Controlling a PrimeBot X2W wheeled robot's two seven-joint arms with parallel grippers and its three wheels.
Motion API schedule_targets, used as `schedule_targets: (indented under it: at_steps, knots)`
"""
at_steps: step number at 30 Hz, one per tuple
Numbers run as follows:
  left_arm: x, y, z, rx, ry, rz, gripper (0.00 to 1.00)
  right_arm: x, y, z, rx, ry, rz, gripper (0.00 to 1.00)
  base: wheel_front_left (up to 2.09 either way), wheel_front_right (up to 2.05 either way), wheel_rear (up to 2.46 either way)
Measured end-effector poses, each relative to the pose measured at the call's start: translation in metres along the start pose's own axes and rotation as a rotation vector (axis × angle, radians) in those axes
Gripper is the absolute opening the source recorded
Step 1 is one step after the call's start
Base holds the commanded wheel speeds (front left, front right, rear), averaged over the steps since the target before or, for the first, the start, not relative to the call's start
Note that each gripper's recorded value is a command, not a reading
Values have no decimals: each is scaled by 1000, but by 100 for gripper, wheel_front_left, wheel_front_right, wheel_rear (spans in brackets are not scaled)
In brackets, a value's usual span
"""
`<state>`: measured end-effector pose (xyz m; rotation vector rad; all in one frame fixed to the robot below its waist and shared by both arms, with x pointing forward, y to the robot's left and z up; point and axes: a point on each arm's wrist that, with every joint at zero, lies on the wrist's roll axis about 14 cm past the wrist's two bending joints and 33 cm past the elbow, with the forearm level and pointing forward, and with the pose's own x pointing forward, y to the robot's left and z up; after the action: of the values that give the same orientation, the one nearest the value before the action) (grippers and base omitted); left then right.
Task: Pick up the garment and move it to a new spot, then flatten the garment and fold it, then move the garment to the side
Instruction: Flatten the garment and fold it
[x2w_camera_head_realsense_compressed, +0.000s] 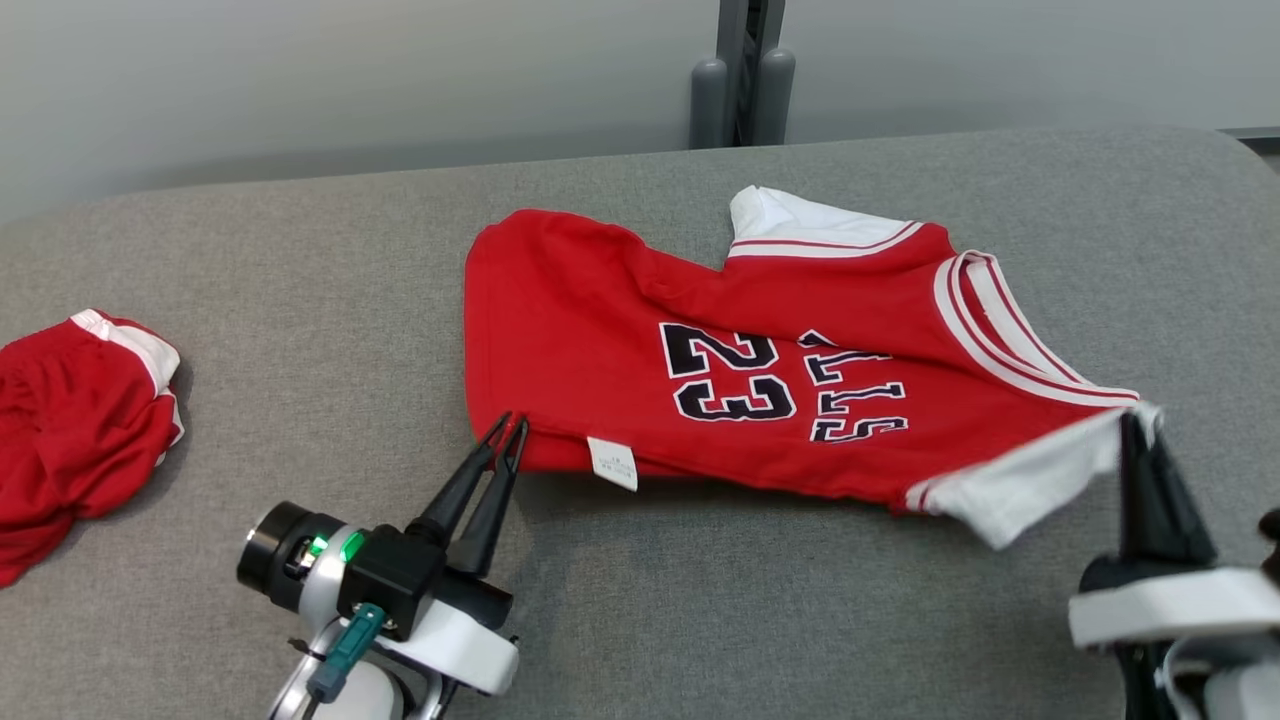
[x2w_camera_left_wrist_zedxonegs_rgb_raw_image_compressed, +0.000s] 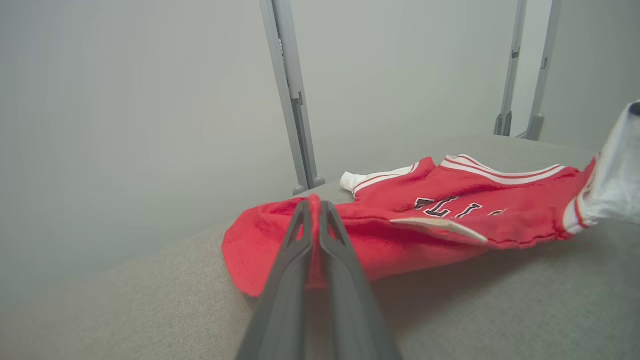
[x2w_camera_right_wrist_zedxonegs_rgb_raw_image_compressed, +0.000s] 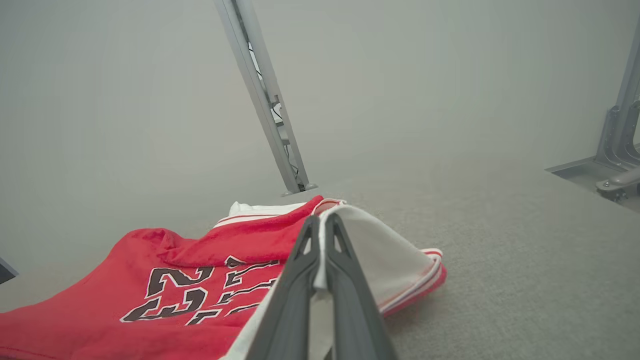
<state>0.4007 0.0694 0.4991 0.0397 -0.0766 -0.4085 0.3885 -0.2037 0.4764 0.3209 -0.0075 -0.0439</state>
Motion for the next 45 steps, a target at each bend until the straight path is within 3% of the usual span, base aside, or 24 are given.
schedule_targets:
  at_steps: [9, 19, 24, 28, 33, 38, 45]
  knots:
    - [12, 23, 41, 75, -114, 27, 0, 43, 32, 110, -32, -213, 135, 0, 0, 0, 0]
    - [21, 55, 98, 74, -264, 91, 0, 71, 55, 199, 69, -310, 215, 0, 0, 0, 0]
    - [24, 63, 132, -8, -369, 126, 0, 80, 77, 226, 87, -313, 270, 0, 0, 0, 0]
    - [22, 70, 167, -26, -471, 141, 0, 84, 98, 251, 117, -329, 320, 0, 0, 0, 0]
    - [18, 77, 201, -29, -565, 155, 0, 83, 118, 281, 76, -367, 351, 0, 0, 0, 0]
    - [21, 81, 214, 20, -577, 143, 0, 85, 130, 294, 32, -377, 360, 0, 0, 0, 0]
    - [41, 91, 199, 87, -477, 118, 0, 102, 134, 289, -16, -352, 340, 0, 0, 0, 0]
